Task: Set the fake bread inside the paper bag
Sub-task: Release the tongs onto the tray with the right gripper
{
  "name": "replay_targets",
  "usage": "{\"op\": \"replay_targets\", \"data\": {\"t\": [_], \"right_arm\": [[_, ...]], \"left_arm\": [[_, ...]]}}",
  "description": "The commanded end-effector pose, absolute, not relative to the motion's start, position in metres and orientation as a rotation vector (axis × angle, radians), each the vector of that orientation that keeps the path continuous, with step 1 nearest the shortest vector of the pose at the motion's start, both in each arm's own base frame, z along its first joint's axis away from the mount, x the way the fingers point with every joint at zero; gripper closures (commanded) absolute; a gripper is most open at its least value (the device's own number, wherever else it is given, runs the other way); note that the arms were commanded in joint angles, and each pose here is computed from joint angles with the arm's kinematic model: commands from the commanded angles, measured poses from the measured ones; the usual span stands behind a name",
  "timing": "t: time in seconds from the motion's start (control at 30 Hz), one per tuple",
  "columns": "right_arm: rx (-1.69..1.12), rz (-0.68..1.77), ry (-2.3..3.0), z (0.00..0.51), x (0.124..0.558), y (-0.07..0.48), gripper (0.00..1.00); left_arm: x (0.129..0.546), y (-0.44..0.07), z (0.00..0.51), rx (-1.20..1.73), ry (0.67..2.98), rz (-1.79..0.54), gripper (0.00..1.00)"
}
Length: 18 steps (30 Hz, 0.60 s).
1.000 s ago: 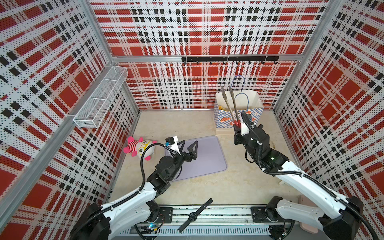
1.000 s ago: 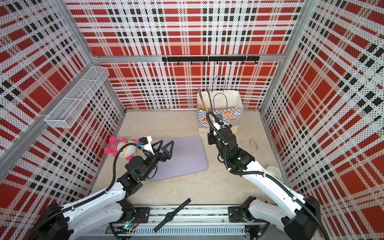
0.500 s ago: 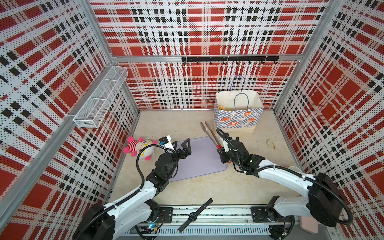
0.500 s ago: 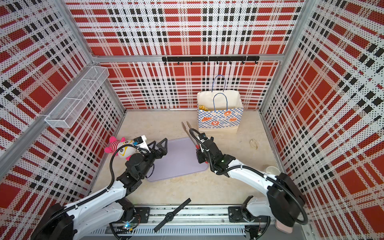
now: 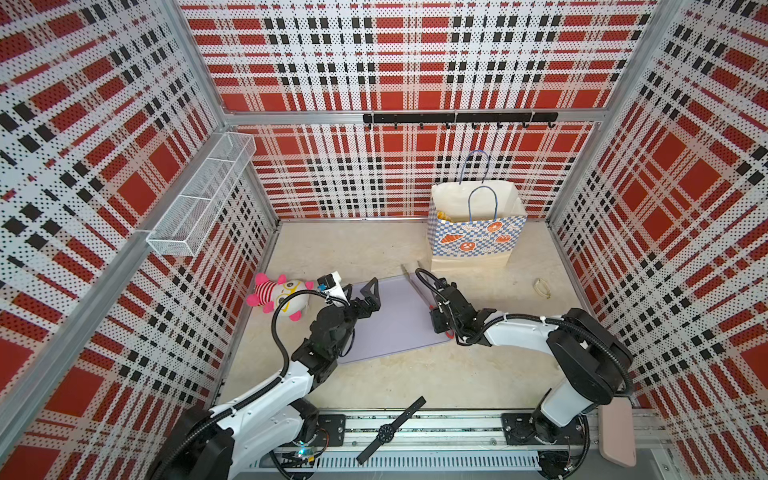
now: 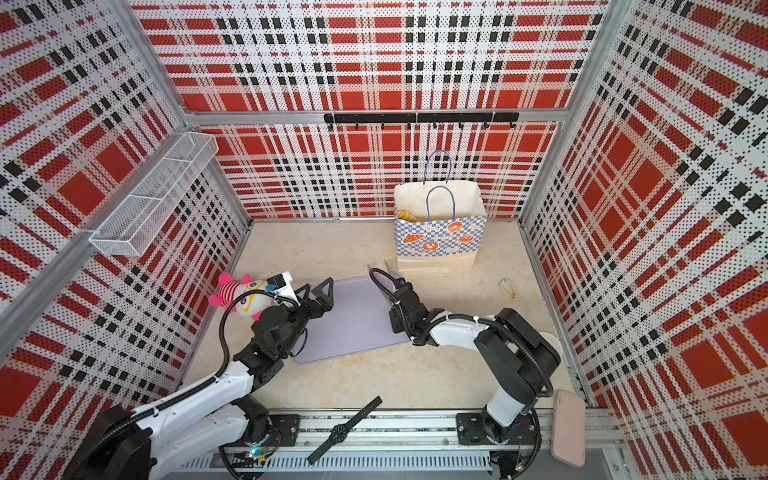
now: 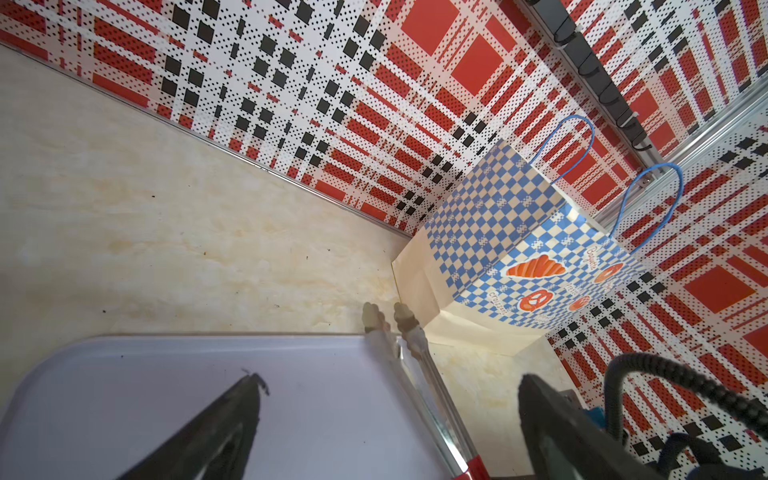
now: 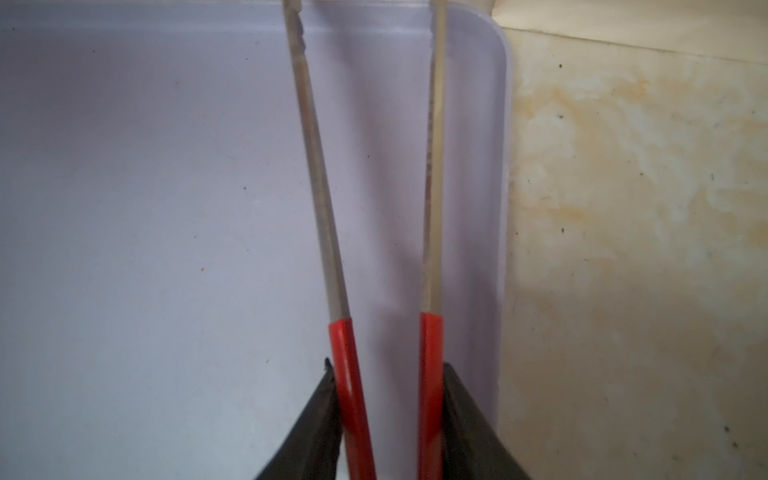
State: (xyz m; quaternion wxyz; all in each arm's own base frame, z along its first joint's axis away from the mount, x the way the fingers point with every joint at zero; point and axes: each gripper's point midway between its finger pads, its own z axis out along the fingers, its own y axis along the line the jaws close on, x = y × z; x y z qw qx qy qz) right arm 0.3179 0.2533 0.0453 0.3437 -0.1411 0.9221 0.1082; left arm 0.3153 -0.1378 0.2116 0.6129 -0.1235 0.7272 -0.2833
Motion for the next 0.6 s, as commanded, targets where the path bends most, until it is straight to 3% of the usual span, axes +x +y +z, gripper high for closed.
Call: {"op": "replay_targets", "data": {"t": [0.0,0.17,0.23,0.33,0.4,0.57], "right_arm": [[-0.323,0.312,2.350,0.057,0.328,0.262,0.53],[-0.294,0.253,2.183,0.106,0.321,0.249,0.28],[-0.192,0.196,2.099,0.131,0.321,0.223,0.17],[-0.056,0.171,1.994,0.163,0.327,0.176,0.11],[0.007,0.110,1.913,0.182,0.332,0.145,0.00],[0.150,-0.012,1.739,0.217,0.341,0.070,0.00]], "left_arm": [[0.315,-0.134,0.212,-0.278,1.670,-0.642,0.02],[0.316,-0.118,0.208,-0.328,1.655,-0.558,0.02],[0.316,-0.102,0.205,-0.363,1.641,-0.466,0.02],[0.313,-0.065,0.206,-0.430,1.586,-0.275,0.02],[0.310,-0.034,0.205,-0.507,1.549,-0.137,0.02],[0.300,0.018,0.230,-0.558,1.470,0.168,0.02]]}}
